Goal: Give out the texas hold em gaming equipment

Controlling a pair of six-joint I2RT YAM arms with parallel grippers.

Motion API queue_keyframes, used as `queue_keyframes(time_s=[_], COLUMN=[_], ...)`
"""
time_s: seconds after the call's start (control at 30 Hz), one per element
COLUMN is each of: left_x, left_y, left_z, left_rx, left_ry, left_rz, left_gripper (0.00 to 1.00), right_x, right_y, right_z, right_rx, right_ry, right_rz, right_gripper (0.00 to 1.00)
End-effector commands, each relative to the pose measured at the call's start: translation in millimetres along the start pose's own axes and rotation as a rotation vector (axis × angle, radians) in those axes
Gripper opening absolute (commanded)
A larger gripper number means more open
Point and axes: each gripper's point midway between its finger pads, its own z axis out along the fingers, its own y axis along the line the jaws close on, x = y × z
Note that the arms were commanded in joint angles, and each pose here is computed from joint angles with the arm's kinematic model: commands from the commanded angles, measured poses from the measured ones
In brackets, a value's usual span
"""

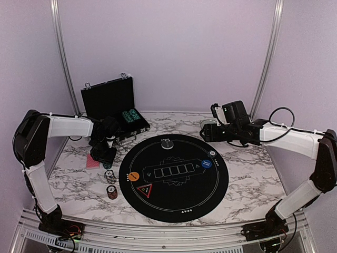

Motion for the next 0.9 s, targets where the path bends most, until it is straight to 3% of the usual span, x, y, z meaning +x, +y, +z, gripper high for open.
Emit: queue_keyframes(time_s=[0.0,0.4,0.87], left_x=[3.6,0.9,-5.5], left_y=[0.4,0.5,1.9], left_z=[1.0,-3.1,-16.6], left_rx=[-0.008,-0.005,-0.003], left_ry=[0.012,-0.001,-0.026], left_rz=[0.014,0.012,0.011], left_gripper=[0.47,0.38,0.36], right_x=[-12.8,-11.1,-11.2], right_y=[8.7,8.2,7.4], right_z=[-2.7,-2.6,-2.5], right_rx=[-0.015,-0.014,-0.011], right_ry=[-0.025,-0.022,-0.024], right_rz=[0.005,0.007,0.006], right_gripper=[0.74,0.74,0.74])
